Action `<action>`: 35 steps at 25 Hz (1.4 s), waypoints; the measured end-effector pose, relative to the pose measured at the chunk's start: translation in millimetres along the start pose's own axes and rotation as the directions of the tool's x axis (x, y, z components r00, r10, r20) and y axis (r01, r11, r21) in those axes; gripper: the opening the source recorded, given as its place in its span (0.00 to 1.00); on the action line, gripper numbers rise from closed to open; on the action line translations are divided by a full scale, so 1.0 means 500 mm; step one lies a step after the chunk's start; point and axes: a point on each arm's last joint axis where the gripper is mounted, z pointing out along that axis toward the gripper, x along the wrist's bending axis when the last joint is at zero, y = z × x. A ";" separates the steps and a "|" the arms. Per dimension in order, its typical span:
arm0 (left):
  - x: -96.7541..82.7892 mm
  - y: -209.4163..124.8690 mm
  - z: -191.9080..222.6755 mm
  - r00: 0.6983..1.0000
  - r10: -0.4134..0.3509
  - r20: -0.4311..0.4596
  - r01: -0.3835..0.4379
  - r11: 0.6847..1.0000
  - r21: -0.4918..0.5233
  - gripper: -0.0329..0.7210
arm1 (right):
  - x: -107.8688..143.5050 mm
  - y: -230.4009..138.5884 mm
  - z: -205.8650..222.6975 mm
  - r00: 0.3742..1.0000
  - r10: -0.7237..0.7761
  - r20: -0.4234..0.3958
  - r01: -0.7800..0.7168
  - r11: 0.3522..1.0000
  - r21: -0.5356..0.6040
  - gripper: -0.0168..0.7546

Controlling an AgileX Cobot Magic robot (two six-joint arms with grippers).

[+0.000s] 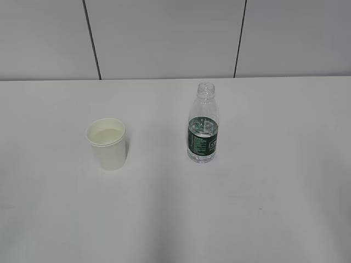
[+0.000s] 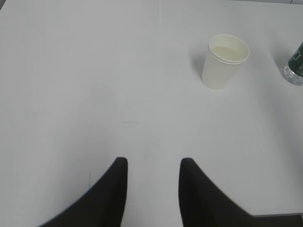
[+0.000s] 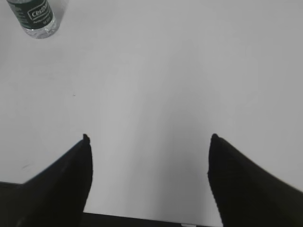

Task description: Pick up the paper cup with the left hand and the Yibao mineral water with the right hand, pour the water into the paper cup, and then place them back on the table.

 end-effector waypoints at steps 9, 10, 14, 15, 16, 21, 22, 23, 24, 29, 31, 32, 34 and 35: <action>0.000 0.000 0.000 1.000 0.000 0.000 0.000 1.000 0.000 0.36 | 0.000 -0.021 -0.024 0.999 -0.020 0.034 0.021 0.999 -0.029 0.79; 0.000 0.000 0.000 1.000 0.000 0.000 0.000 1.000 0.000 0.36 | 0.001 -0.030 -0.027 0.999 -0.025 0.035 0.025 1.000 0.003 0.79; 0.000 0.000 0.000 1.000 0.000 0.000 0.000 1.000 0.000 0.36 | 0.005 -0.054 -0.037 0.999 -0.027 0.025 0.025 0.998 0.061 0.79; 0.000 0.000 0.000 1.000 0.000 0.000 0.000 1.000 0.000 0.36 | 0.005 -0.056 -0.039 0.999 -0.027 0.026 0.026 0.998 0.057 0.79; 0.000 0.000 0.000 1.000 0.000 0.000 0.000 1.000 0.000 0.36 | 0.006 -0.058 -0.041 0.999 -0.028 0.026 0.026 0.998 0.053 0.79; 0.000 0.000 0.000 1.000 0.000 0.000 0.000 1.000 0.000 0.36 | 0.007 -0.063 -0.052 0.999 -0.024 0.036 0.024 1.000 0.016 0.79; 0.000 0.000 0.000 1.000 0.000 0.000 0.000 1.000 0.000 0.36 | 0.007 -0.065 -0.053 0.999 -0.023 0.039 0.023 1.000 0.010 0.79; 0.000 0.000 0.000 1.000 0.000 0.000 0.000 1.000 0.000 0.36 | 0.007 -0.066 -0.055 0.999 -0.024 0.042 0.024 1.000 0.001 0.79; 0.000 0.000 0.000 1.000 0.000 0.000 0.000 1.000 0.000 0.36 | 0.007 -0.066 -0.056 0.999 -0.023 0.045 0.024 1.000 -0.013 0.79; 0.000 0.000 0.000 1.000 0.000 0.000 0.000 1.000 0.000 0.36 | 0.007 -0.067 -0.048 0.999 -0.020 0.050 0.022 0.999 -0.042 0.79; 0.000 0.000 0.000 1.000 0.000 0.000 0.000 1.000 0.000 0.36 | 0.007 -0.067 -0.047 0.999 -0.020 0.050 0.022 0.999 -0.043 0.79; 0.000 0.000 0.000 1.000 0.000 0.000 0.000 1.000 0.000 0.36 | 0.007 -0.067 -0.047 0.999 -0.020 0.051 0.022 0.999 -0.043 0.79; 0.000 0.000 0.000 1.000 0.000 0.000 0.000 1.000 0.000 0.36 | 0.006 -0.066 -0.047 0.998 -0.020 0.051 0.022 0.999 -0.046 0.79; 0.000 0.000 0.000 1.000 0.000 0.000 0.000 1.000 0.000 0.36 | 0.006 -0.066 -0.047 0.998 -0.020 0.051 0.022 0.999 -0.046 0.79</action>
